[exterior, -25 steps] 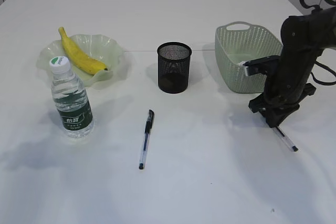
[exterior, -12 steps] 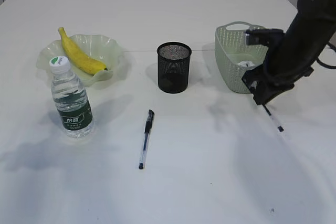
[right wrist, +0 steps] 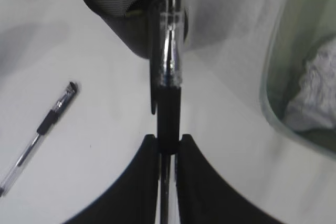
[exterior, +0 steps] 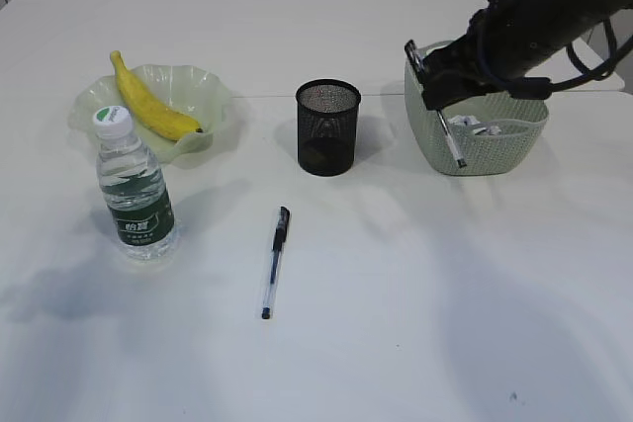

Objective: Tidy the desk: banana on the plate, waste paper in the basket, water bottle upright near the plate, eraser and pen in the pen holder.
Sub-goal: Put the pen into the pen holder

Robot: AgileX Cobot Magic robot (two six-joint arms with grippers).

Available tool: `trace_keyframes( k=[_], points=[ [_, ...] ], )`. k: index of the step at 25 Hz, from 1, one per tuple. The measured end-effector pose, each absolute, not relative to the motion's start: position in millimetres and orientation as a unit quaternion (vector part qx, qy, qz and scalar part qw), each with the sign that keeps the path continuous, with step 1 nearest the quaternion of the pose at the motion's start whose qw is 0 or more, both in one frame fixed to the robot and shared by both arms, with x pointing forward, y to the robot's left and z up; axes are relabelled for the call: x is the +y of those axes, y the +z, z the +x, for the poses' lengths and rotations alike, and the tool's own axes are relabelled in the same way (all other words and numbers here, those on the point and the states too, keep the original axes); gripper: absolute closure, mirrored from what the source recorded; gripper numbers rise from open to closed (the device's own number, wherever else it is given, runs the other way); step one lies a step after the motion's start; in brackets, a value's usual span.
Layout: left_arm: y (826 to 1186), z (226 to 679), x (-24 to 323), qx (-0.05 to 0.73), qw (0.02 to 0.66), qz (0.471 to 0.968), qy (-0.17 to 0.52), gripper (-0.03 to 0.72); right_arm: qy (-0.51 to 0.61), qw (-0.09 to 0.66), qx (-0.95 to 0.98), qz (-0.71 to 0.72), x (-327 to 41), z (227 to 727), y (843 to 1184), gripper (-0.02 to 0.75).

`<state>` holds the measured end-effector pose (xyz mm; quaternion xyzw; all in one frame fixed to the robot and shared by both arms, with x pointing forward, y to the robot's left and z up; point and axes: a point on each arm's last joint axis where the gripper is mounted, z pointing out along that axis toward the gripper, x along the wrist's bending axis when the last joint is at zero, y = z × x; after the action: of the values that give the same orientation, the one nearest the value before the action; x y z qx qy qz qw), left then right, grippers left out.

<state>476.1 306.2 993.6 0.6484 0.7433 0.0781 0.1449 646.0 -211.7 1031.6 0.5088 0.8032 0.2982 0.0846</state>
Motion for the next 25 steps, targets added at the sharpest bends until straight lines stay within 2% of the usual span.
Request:
trace_keyframes(
  k=[8, 16, 25],
  points=[
    [994, 476, 306, 0.743, 0.145, 0.648, 0.078, 0.178, 0.388, 0.198, 0.770, 0.467, -167, 658, 1048, 0.687],
    [994, 476, 306, 0.743, 0.145, 0.648, 0.078, 0.178, 0.419, 0.222, 0.734, 0.487, -163, 678, 1025, 0.687],
    [994, 477, 306, 0.743, 0.147, 0.648, 0.080, 0.178, 0.461, 0.226, 0.722, 0.465, -154, 697, 1015, 0.687]
  ],
)
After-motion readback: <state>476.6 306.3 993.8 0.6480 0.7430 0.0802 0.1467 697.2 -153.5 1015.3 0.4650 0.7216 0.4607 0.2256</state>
